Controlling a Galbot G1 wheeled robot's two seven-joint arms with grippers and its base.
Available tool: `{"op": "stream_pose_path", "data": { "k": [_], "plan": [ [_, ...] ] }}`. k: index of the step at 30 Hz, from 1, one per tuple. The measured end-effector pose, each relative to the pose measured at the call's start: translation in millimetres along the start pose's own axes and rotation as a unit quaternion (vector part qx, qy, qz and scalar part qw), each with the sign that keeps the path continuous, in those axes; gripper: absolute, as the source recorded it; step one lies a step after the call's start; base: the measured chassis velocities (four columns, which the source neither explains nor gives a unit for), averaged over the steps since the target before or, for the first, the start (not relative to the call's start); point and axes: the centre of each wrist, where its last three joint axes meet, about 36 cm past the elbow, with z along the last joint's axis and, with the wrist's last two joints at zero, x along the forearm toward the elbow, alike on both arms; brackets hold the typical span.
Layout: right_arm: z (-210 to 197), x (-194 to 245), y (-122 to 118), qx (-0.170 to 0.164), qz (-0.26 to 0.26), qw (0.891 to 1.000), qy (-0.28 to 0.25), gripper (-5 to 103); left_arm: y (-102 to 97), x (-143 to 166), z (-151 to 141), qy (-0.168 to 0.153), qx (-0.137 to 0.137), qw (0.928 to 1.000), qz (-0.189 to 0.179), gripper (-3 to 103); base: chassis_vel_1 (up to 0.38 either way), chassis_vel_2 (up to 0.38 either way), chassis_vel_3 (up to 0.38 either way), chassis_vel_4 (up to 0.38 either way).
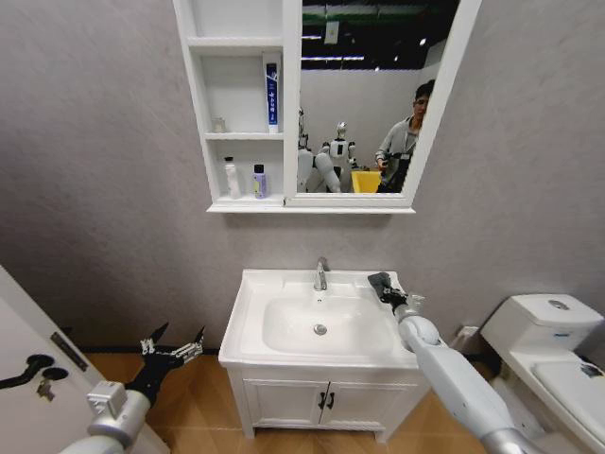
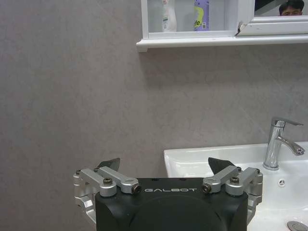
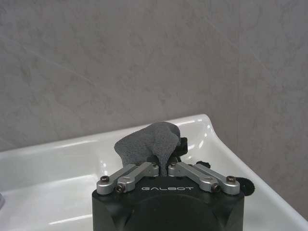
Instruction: Move facial cleanser and shampoo from washbasin to cabinet, then wipe washbasin with towel.
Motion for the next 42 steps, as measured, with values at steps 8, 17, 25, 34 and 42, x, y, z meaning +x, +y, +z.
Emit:
{"op": "stream_pose_path", "data": {
  "k": [8,17,25,34,42],
  "plan": [
    [23.8,-5.7,-18.6,0.023,0.016,1.000,0.009,24,0.0,0.0,0.0,0.000,0.000,1.0000,0.000,100,0.000,0.000,0.000,0.000],
    [32.1,-10.9,-15.0,0.102,-0.004,0.994,-0.032,56,0.0,0.0,0.0,0.000,0.000,1.0000,0.000,100,0.000,0.000,0.000,0.000],
    [41.0,28.5,-8.8,0.152,0.031,0.987,-0.048,83,0.0,0.0,0.0,0.000,0.000,1.0000,0.000,100,0.000,0.000,0.000,0.000],
    [6.9,147.3,-3.9,0.159,0.063,0.980,-0.102,100,0.0,0.0,0.0,0.000,0.000,1.0000,0.000,100,0.000,0.000,0.000,0.000],
    [3.0,311.8,-12.1,0.157,0.077,0.979,-0.102,100,0.0,0.0,0.0,0.000,0.000,1.0000,0.000,100,0.000,0.000,0.000,0.000]
  ]
}}
